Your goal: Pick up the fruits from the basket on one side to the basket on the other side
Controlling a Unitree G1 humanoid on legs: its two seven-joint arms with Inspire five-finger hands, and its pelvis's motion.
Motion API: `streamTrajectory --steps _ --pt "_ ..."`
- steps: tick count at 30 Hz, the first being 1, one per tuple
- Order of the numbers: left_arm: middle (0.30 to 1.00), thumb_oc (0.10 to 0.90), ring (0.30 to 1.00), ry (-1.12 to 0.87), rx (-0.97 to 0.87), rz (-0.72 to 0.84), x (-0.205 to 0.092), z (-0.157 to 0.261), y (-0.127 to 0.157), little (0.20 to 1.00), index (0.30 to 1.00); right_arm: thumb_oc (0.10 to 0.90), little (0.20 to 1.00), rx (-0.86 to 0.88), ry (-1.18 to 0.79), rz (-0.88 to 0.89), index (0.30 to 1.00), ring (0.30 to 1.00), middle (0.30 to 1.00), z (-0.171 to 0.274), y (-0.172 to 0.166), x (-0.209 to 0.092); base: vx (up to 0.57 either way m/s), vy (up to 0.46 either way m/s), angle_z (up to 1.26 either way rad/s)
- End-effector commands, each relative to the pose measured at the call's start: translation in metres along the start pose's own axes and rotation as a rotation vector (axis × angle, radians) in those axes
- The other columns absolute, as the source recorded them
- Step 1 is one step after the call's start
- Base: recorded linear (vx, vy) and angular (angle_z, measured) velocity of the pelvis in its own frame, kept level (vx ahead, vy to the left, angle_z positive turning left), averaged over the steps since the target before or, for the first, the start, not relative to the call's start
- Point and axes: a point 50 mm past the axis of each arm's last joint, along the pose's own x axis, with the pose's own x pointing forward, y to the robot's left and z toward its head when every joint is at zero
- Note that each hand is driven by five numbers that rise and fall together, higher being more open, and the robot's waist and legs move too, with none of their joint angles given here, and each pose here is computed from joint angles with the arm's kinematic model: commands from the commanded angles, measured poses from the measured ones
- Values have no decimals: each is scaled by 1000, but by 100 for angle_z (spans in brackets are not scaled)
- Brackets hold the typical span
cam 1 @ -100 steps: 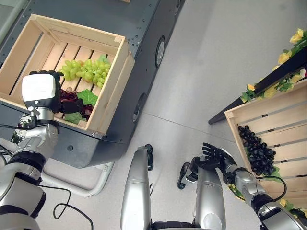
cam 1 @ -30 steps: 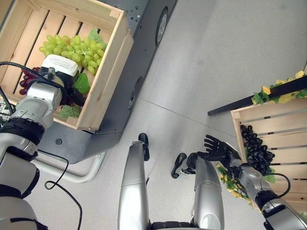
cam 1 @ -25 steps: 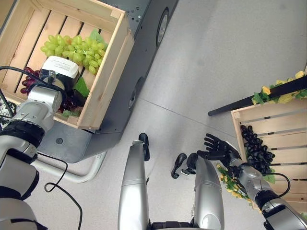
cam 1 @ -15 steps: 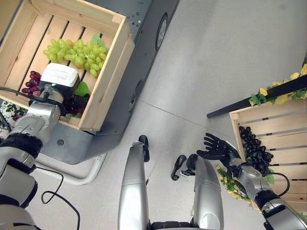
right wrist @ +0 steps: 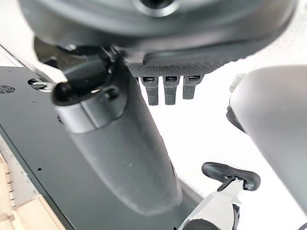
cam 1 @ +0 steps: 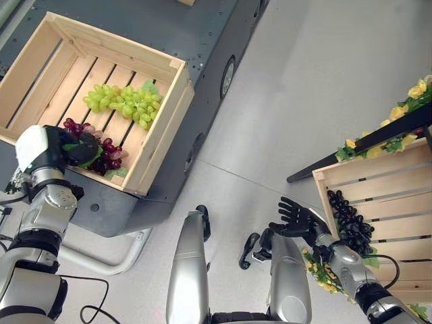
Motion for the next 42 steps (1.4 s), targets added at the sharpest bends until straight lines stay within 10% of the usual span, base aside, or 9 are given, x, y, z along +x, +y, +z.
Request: streamTrajectory --steps 1,10,15,17,27,42 --pt "300 400 300 89 -273 260 7 -13 50 300 300 800 900 -23 -89 -35 900 900 900 9 0 -6 30 -32 0" --pt "300 400 300 152 -737 268 0 -19 38 300 300 800 900 -2 -45 -24 900 900 900 -9 11 -11 37 -17 0" --pt "300 400 300 87 -648 246 2 -10 39 300 300 800 900 2 -23 -34 900 900 900 -15 13 -14 48 -10 1" --pt "851 767 851 84 -574 222 4 -8 38 851 851 800 900 1 -14 -44 900 900 900 -17 11 -15 16 -3 -1" --pt "900 800 900 -122 458 190 27 24 67 900 900 800 900 -54 -1 -54 900 900 900 -2 -10 -16 -27 26 -3" --pt "900 800 900 -242 1333 331 43 61 102 900 900 800 900 -96 -29 -45 900 900 900 14 -29 -12 -15 36 -2"
